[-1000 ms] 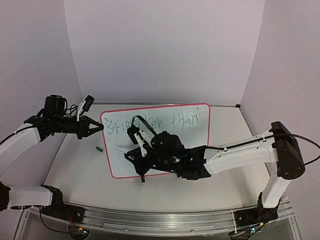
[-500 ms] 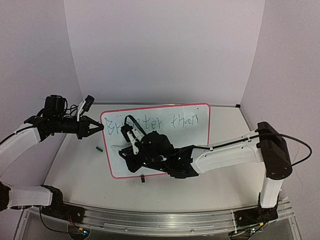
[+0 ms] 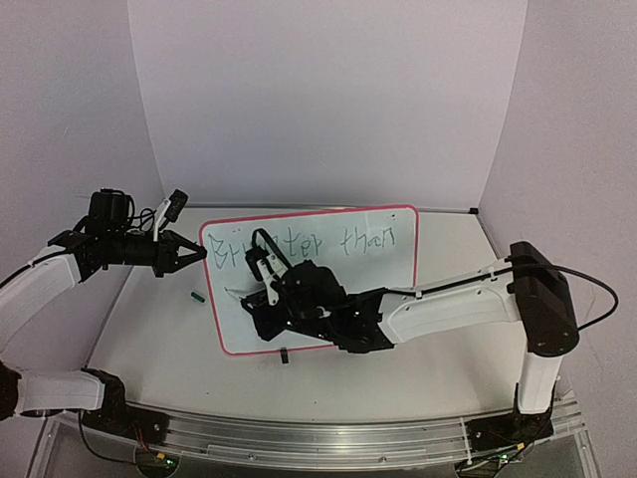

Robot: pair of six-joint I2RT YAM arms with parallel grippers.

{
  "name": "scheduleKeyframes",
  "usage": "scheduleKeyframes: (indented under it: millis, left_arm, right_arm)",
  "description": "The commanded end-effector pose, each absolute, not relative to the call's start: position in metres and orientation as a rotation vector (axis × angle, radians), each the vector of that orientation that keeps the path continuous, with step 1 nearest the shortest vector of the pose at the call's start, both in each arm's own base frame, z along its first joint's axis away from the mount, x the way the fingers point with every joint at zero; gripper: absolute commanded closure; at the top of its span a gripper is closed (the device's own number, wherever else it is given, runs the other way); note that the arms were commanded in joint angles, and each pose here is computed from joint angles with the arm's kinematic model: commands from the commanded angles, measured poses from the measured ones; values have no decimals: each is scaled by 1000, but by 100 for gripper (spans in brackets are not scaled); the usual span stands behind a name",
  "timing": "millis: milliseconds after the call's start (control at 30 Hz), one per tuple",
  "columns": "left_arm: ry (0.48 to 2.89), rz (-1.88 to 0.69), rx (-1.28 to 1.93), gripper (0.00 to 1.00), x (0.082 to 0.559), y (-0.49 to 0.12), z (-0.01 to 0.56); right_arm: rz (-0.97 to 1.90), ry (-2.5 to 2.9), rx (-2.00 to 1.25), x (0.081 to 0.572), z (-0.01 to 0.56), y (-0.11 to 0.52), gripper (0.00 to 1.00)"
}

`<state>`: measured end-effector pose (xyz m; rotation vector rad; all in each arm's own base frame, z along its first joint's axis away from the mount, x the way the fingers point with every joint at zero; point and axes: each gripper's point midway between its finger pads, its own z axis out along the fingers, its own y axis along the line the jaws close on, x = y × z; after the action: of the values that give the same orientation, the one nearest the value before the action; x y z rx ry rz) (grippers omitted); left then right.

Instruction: Write a sentence on the whiteboard

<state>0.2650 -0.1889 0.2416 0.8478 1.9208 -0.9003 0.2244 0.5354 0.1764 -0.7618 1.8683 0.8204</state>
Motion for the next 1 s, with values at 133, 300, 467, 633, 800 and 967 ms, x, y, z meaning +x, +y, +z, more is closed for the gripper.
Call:
scheduleKeyframes:
  millis: [133, 300, 467, 633, 800, 967]
  left_arm:
    - [1997, -904, 869, 100, 259, -191, 224]
    - [2001, -906, 869, 100, 259, -191, 223]
    - [2002, -903, 868, 100, 260, -191, 223]
    - [2006, -902, 866, 100, 260, -191, 222]
    - [2007, -904, 867, 100, 260, -191, 221]
    - [2007, -902, 867, 100, 260, -191, 221]
  right_arm:
    - [781, 1935, -730, 224, 160, 511, 100]
    - [886, 1860, -789, 210, 183, 514, 100]
    - [916, 1815, -758, 208, 205, 506, 100]
    - [863, 1808, -727, 217, 206, 505, 100]
    - [842, 1814, -718, 224, 201, 513, 100]
    - [820, 1821, -708, 230, 198, 514, 100]
